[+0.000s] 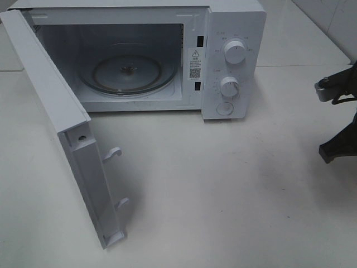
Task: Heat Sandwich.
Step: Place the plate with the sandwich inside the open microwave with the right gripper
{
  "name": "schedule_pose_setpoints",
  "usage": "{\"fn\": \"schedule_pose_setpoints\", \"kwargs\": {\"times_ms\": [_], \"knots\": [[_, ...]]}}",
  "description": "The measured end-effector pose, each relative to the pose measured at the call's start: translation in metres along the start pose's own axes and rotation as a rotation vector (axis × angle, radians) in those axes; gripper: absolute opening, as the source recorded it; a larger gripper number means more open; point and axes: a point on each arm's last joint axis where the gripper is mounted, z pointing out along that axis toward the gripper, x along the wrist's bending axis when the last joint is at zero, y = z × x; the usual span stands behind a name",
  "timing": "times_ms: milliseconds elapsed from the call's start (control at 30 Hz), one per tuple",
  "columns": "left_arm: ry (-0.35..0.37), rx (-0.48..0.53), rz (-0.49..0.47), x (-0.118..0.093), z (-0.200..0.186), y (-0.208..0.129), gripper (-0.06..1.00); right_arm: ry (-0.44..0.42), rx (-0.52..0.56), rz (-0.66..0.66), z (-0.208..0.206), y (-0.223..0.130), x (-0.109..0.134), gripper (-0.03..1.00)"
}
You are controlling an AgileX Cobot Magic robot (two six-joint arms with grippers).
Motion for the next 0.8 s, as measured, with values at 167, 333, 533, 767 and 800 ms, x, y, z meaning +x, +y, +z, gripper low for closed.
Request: {"fn": "schedule_pose_setpoints", "kwargs": {"times_ms": [167, 333, 533, 767, 800], "knots": [[0.0, 0.0, 0.0, 0.0, 0.0, 0.0, 0.71, 0.045, -0.043, -0.026, -0.009, -0.01, 0.003, 0.05], [0.0, 0.0, 0.0, 0.0, 0.0, 0.0, 0.71, 0.051, -0.092, -0.13, -0.021, -0.015, 0.019, 0.05], [0.0, 0.0, 0.0, 0.0, 0.0, 0.0, 0.71, 0.04, -0.112, -0.254, -0.027, -0.021, 0.041, 0.05], [0.0, 0.0, 0.0, 0.0, 0.0, 0.0, 0.71, -0.006, -0.109, -0.455, -0.041, -0.036, 0.073, 0.05], [0.0, 0.0, 0.0, 0.0, 0.0, 0.0, 0.71, -0.015, -0.115, -0.481, -0.043, -0.037, 0.076, 0.05]]}}
